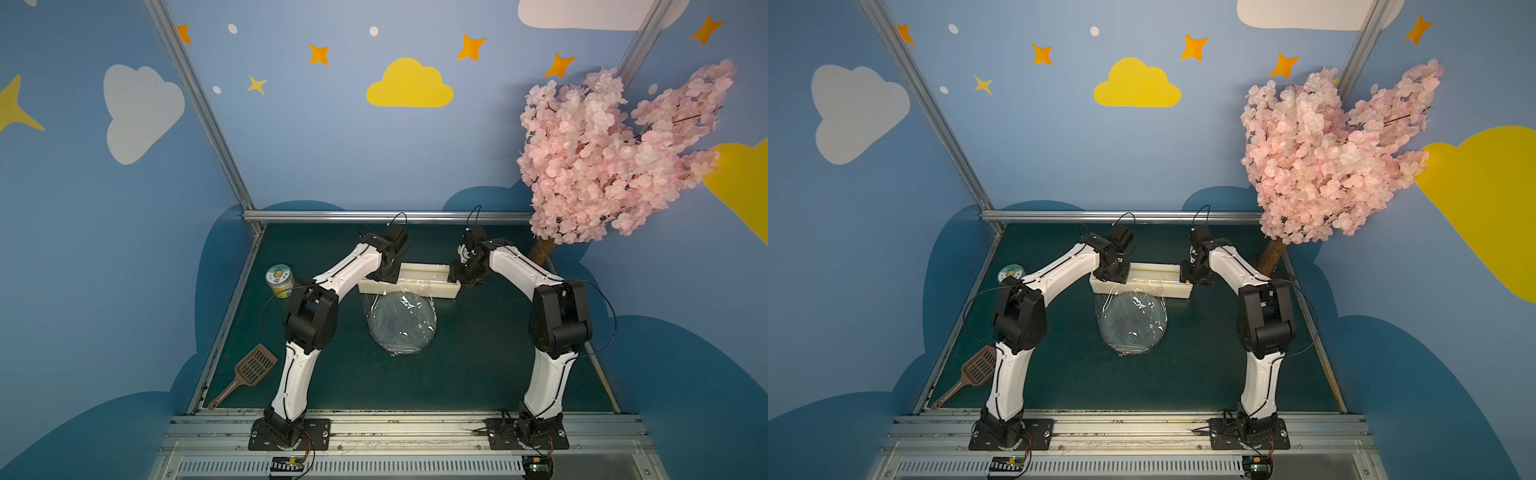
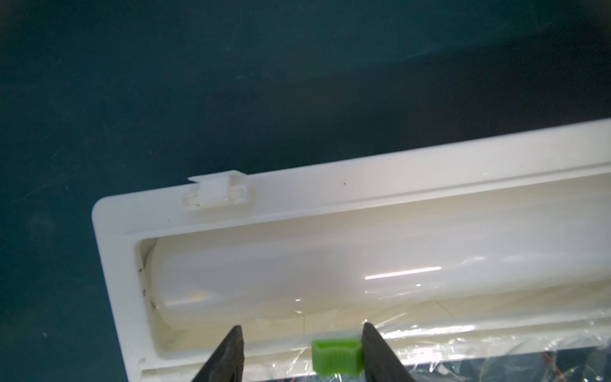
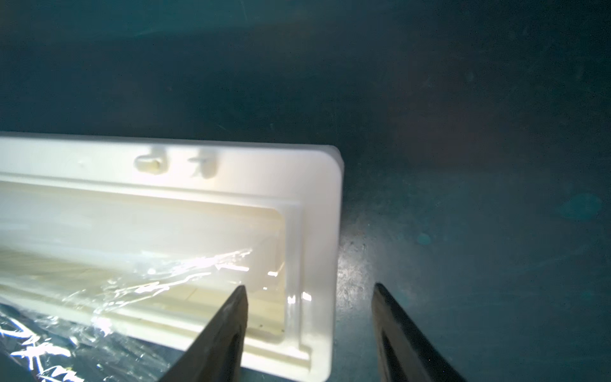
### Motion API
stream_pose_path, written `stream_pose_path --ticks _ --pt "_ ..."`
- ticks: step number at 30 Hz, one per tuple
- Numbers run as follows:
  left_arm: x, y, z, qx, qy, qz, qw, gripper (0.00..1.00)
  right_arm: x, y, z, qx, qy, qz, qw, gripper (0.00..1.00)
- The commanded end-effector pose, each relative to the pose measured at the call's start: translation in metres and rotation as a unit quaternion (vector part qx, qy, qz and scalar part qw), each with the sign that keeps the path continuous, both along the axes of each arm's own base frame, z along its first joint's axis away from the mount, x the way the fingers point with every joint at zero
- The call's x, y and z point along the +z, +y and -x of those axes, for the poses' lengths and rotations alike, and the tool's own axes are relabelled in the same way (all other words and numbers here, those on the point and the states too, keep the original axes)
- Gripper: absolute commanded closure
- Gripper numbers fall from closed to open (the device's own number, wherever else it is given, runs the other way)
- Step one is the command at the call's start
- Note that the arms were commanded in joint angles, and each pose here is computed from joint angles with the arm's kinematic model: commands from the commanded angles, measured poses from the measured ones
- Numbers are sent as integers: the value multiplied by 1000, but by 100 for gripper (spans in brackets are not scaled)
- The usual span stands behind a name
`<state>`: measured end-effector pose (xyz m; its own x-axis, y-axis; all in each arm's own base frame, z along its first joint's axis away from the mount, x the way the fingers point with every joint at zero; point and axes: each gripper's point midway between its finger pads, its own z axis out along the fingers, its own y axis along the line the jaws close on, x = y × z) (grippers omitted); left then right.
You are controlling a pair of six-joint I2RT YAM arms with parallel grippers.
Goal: Wrap the plate with plastic wrap
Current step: Tear off the plastic wrap from the plastic wrap cutting box.
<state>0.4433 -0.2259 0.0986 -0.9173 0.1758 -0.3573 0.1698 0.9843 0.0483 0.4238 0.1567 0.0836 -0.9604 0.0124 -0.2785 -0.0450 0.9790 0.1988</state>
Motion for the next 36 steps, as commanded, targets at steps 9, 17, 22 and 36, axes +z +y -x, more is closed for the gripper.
stream_pose_path --ticks 9,17,22,36 --pt "-5 74 17 63 17 -31 997 45 -45 -27 28 -18 75 45 996 41" --pt "-7 124 19 136 19 -26 990 47 -46 -35 29 -27 78 42 996 41" --pt "-4 140 19 170 14 -7 985 50 -39 -33 25 -26 73 37 996 41" --pt "18 102 27 157 14 124 980 48 42 -7 21 3 4 -49 999 40"
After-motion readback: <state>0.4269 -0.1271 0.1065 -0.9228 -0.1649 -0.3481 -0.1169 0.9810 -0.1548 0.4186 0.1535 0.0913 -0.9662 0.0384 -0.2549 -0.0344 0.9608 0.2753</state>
